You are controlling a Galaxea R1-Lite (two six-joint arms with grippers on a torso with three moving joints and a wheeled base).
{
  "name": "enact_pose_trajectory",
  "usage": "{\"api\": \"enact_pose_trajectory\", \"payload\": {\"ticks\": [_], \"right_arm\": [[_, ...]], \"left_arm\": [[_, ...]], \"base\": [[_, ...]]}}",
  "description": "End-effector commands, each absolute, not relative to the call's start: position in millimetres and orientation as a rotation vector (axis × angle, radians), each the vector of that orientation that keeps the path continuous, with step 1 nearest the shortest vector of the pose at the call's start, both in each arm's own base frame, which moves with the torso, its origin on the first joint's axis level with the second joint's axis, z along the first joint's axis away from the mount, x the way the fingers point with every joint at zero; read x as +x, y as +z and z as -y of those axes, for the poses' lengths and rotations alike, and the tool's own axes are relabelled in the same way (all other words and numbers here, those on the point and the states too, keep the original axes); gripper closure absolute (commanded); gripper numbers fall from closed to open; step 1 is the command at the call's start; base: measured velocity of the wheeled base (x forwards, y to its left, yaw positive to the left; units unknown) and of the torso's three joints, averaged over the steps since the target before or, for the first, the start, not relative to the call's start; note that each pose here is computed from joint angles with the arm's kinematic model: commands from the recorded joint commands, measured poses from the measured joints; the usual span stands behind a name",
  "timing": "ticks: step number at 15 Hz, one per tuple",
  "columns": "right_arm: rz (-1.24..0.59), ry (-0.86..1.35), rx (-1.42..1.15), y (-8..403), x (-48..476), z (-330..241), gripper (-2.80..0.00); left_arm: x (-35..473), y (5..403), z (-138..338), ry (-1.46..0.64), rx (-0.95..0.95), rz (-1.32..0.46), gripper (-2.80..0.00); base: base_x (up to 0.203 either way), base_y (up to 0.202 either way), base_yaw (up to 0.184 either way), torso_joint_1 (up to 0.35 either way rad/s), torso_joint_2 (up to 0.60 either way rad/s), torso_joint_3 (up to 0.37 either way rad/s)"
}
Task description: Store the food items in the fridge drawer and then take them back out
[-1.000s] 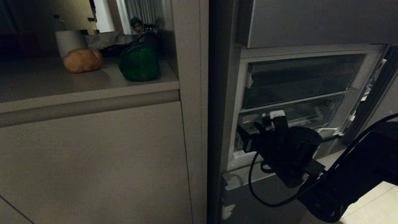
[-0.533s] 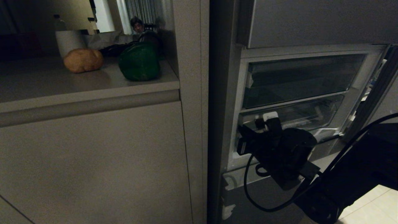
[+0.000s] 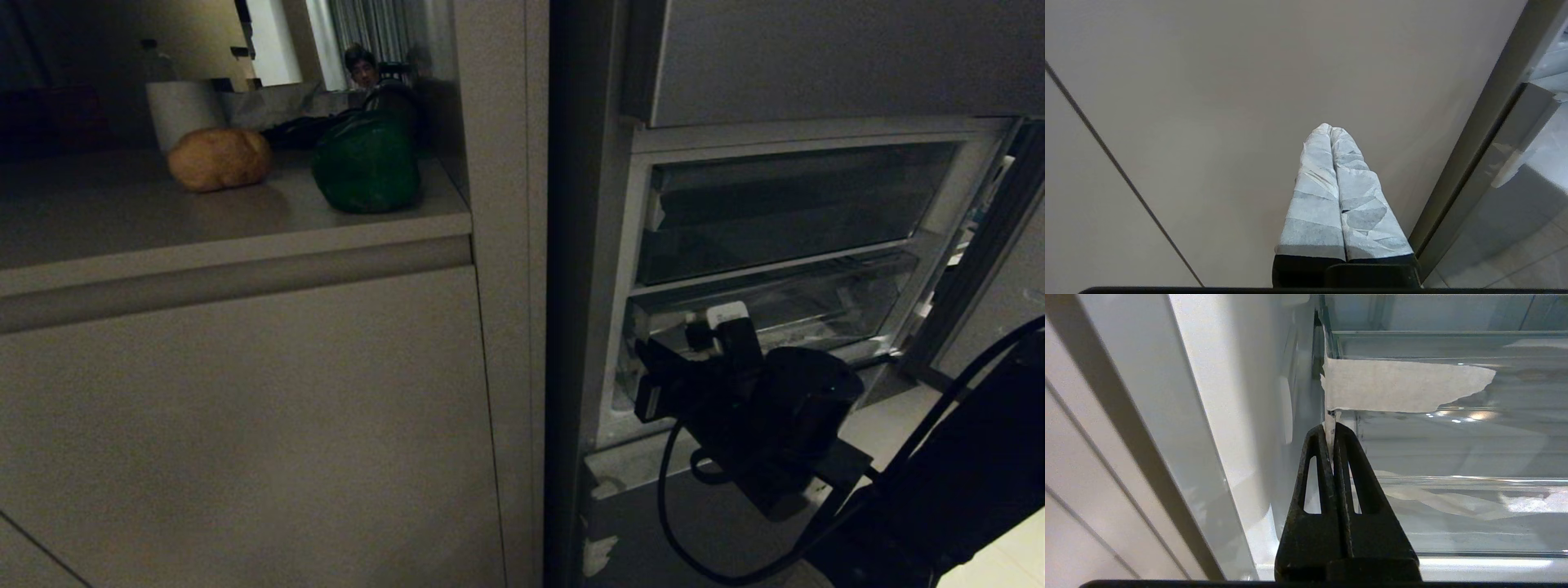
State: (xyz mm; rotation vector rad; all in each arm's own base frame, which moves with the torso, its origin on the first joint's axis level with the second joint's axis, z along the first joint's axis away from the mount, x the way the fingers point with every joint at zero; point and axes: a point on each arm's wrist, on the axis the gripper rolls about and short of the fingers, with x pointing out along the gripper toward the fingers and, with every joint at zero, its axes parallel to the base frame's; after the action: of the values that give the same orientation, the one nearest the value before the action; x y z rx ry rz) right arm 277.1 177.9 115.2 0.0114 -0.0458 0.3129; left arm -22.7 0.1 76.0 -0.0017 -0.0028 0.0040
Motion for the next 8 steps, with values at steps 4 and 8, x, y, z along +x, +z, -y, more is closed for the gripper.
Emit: {"api": "enact_pose_trajectory", "payload": {"ticks": [4, 8], "right_arm": [[0.047, 0.351, 0.017, 129, 235, -170, 0.0], [0.017, 0.378, 0.015, 129, 199, -171, 0.0]], "left_arm": [[-23, 76, 0, 0.006, -0.003, 0.002, 0.0], [-23, 76, 0, 0.006, -0.003, 0.002, 0.0]], "base": [[0.0, 0.0, 0.0, 0.0, 0.0, 0.0], [0.0, 0.0, 0.0, 0.0, 0.0, 0.0]]}}
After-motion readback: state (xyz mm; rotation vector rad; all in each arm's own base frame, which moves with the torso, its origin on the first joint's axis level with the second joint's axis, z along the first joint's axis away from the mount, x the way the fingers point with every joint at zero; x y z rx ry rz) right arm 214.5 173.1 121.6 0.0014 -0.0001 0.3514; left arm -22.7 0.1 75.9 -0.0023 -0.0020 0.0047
